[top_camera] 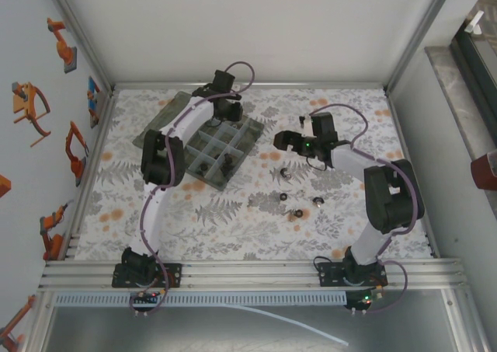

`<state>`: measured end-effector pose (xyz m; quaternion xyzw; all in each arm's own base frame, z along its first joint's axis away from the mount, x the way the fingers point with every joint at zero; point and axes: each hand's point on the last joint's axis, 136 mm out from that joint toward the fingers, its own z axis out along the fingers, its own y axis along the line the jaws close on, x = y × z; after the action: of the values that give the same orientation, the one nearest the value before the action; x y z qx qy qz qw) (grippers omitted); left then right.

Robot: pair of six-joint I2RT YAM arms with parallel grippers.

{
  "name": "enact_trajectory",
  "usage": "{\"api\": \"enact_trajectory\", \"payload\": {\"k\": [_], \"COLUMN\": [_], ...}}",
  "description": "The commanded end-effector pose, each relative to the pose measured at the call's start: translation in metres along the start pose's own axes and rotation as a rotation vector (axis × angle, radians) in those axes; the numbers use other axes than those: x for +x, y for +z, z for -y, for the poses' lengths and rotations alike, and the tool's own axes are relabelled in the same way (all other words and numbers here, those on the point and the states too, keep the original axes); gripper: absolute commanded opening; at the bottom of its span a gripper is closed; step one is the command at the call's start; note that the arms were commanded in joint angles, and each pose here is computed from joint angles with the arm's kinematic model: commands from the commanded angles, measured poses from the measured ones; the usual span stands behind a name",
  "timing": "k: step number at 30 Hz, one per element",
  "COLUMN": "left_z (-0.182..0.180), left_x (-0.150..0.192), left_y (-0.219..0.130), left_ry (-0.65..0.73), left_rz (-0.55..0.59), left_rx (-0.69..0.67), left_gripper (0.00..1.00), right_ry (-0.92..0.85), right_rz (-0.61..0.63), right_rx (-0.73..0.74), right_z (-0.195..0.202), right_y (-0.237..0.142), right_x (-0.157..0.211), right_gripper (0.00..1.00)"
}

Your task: Sort the screws and nuts into containers

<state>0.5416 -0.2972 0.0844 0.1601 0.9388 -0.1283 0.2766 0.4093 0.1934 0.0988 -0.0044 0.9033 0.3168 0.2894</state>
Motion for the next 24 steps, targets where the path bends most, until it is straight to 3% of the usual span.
{"api": "enact_trajectory", "payload": {"k": [1,6,11,24], "left_z": [-0.005,-0.002,0.005,-0.002], "left_x": [-0.025,-0.01,-0.007,0.025], "left_y": [-0.029,-0.028,-0.043,-0.078], "left_ry": [0.022,0.014,0.028,0.17], "left_rz": [0.065,0.035,0.098,0.049], "left_rx": [-0.004,0.011,0.046,-0.082], "left_gripper": [0.22,0.22,0.22,0.22], "right_ry": [0.01,0.006,0.006,0.033], "right_rz": [0.029,0.045,0.041,0.068], "right_rx": [0.007,0.006,0.034,0.03], "right_z": [-0.005,-0.01,-0.004,-0.004], "right_y": [-0.007,-0.012,-0.011,0.005], "right_x": [-0.012,-0.017,-0.017,-0.035], "right_gripper": [0.97,0.97,0.97,0.97]}}
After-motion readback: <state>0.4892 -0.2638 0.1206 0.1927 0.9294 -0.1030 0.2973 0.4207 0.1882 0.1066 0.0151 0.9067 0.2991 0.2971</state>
